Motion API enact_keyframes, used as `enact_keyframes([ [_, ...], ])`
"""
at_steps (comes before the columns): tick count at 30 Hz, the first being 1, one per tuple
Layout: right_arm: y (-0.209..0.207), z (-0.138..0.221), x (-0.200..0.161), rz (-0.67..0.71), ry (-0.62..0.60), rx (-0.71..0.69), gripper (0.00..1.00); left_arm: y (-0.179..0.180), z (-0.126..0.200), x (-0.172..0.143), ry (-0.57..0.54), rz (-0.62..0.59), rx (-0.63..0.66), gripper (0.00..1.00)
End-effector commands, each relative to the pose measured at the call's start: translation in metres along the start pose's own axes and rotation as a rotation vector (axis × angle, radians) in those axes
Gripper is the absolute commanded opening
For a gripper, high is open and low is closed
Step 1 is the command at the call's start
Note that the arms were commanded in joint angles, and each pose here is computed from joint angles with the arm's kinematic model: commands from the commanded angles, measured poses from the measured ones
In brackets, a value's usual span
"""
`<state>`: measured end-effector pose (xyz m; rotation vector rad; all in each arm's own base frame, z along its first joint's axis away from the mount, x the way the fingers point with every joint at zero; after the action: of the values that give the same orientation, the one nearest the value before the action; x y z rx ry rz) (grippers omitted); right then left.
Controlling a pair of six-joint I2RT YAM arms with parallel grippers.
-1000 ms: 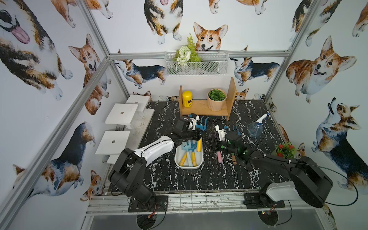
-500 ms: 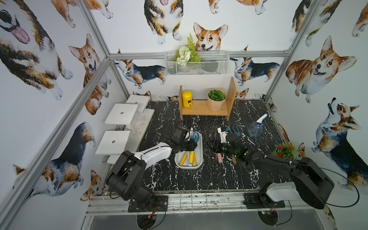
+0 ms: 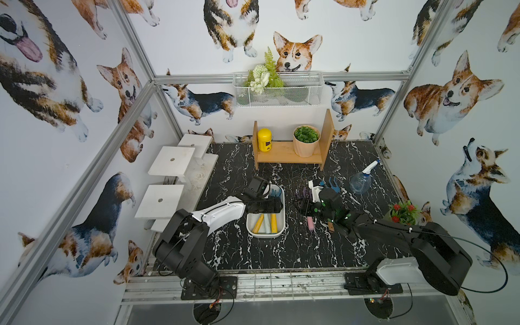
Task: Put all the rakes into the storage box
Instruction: Place the rake in the storage box, then pick up the rake at the center of the board.
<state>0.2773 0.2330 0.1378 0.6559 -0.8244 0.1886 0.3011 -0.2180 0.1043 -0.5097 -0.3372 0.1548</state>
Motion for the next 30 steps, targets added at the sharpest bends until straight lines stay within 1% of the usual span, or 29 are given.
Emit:
enact_keyframes([
  [1,-0.013,0.001,-0.005,-0.001,0.014,-0.082,0.57,0.023,0.016,0.01,-0.032,0.061,0.24,0.81],
  [5,-0.029,0.001,-0.011,-0.007,0.037,-0.176,0.59,0.016,0.031,0.034,-0.1,0.096,0.323,0.81],
  [7,-0.039,0.0,-0.017,-0.001,0.071,-0.243,0.6,0.006,0.032,0.045,-0.131,0.109,0.295,0.81],
  [10,-0.051,-0.001,-0.027,-0.005,0.129,-0.304,0.6,-0.005,0.03,0.054,-0.16,0.132,0.251,0.81],
  [13,-0.058,-0.004,-0.037,-0.009,0.177,-0.32,0.6,-0.009,0.017,0.057,-0.139,0.14,0.243,0.81],
  [20,-0.072,-0.01,-0.063,0.003,0.292,-0.368,0.59,-0.014,0.009,0.062,-0.132,0.131,0.226,0.82],
  [23,-0.074,-0.011,-0.072,0.018,0.335,-0.376,0.53,-0.016,0.008,0.061,-0.124,0.122,0.209,0.85],
  [24,-0.076,-0.012,-0.075,0.017,0.349,-0.378,0.49,-0.018,0.008,0.06,-0.119,0.118,0.194,0.87],
  [26,-0.077,-0.012,-0.08,0.014,0.369,-0.378,0.38,-0.024,0.008,0.061,-0.115,0.108,0.158,0.91],
  [27,-0.077,-0.012,-0.082,0.011,0.375,-0.375,0.31,-0.028,0.006,0.06,-0.106,0.101,0.136,0.93],
  [30,-0.074,-0.012,-0.08,0.004,0.365,-0.357,0.13,-0.04,0.007,0.061,-0.098,0.088,0.058,0.94],
])
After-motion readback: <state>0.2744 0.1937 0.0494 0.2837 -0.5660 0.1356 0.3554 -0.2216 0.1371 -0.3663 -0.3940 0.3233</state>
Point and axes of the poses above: each gripper's point midway between its finger pads, its own z axis back along the fingers, its own y axis along the line the jaws close on, x = y × z, the point moved 3 cm from there along z, back along the fingers, and after that the axes turned 14 degrees about z, right-handed, at the moved point
